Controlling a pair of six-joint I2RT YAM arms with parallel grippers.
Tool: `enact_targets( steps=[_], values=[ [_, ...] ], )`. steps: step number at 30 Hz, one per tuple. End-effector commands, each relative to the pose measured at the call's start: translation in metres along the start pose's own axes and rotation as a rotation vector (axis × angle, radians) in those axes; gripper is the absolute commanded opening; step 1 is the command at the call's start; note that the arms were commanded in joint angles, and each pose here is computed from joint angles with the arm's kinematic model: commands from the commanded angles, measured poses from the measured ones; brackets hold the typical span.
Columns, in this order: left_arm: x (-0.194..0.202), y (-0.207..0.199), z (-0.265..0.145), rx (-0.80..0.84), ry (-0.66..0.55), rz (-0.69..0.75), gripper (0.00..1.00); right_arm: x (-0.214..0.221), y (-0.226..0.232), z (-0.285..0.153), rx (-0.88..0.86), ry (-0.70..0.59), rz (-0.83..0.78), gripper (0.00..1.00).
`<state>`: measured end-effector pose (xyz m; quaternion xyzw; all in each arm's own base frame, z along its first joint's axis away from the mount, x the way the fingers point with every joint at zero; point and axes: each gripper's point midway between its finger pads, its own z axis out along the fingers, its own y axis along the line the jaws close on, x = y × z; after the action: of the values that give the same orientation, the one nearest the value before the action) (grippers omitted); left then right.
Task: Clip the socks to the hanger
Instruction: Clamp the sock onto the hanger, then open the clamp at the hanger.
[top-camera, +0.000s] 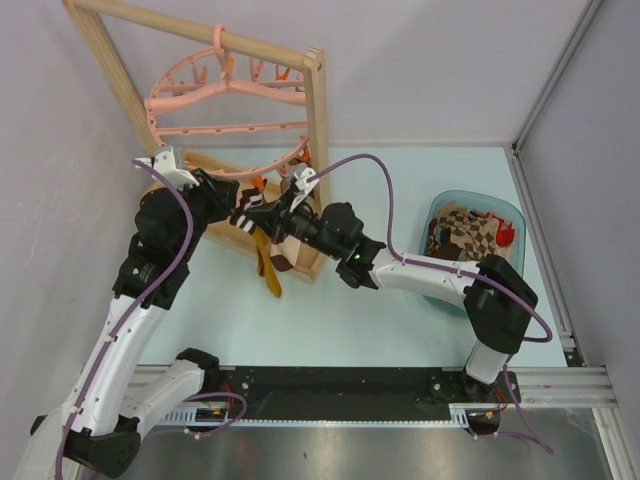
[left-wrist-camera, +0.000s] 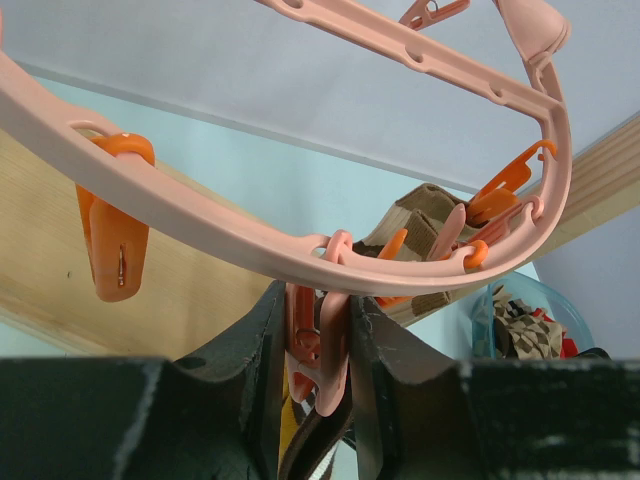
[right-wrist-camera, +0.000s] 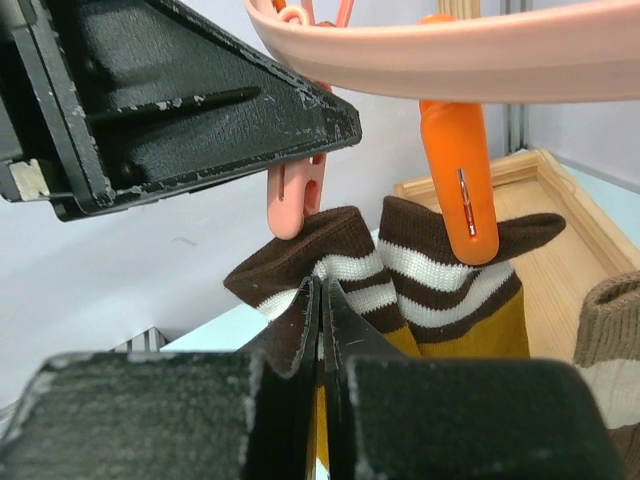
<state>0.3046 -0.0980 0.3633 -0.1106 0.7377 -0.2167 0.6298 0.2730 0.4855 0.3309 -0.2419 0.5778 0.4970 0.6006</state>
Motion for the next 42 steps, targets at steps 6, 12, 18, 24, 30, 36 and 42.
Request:
enact_targets(
  steps=[6, 12, 18, 24, 30, 36, 42],
  values=[
    [-0.009, -0.010, -0.002, 0.043, -0.031, 0.002, 0.00, -0.067, 0.024, 0.004, -0.063, -0.174, 0.027, 0.00],
    [-0.009, -0.009, -0.002, 0.037, -0.036, 0.001, 0.00, -0.069, 0.028, 0.007, -0.074, -0.180, 0.039, 0.00],
    [-0.010, -0.013, -0.004, 0.057, -0.036, -0.001, 0.00, -0.066, 0.026, 0.010, -0.067, -0.175, 0.046, 0.00],
    [-0.011, -0.014, -0.005, 0.068, -0.042, 0.005, 0.12, -0.071, 0.027, 0.013, -0.062, -0.185, 0.050, 0.00],
    [-0.018, -0.017, -0.010, 0.075, -0.056, 0.009, 0.41, -0.067, 0.027, 0.013, -0.057, -0.172, 0.048, 0.21],
    [-0.024, -0.014, -0.019, 0.062, -0.071, 0.021, 0.65, -0.066, 0.024, 0.010, -0.032, -0.140, 0.018, 0.44],
    [-0.036, -0.004, -0.039, 0.010, -0.099, 0.069, 0.86, -0.067, 0.007, -0.002, 0.073, -0.096, -0.040, 0.58]
  ],
)
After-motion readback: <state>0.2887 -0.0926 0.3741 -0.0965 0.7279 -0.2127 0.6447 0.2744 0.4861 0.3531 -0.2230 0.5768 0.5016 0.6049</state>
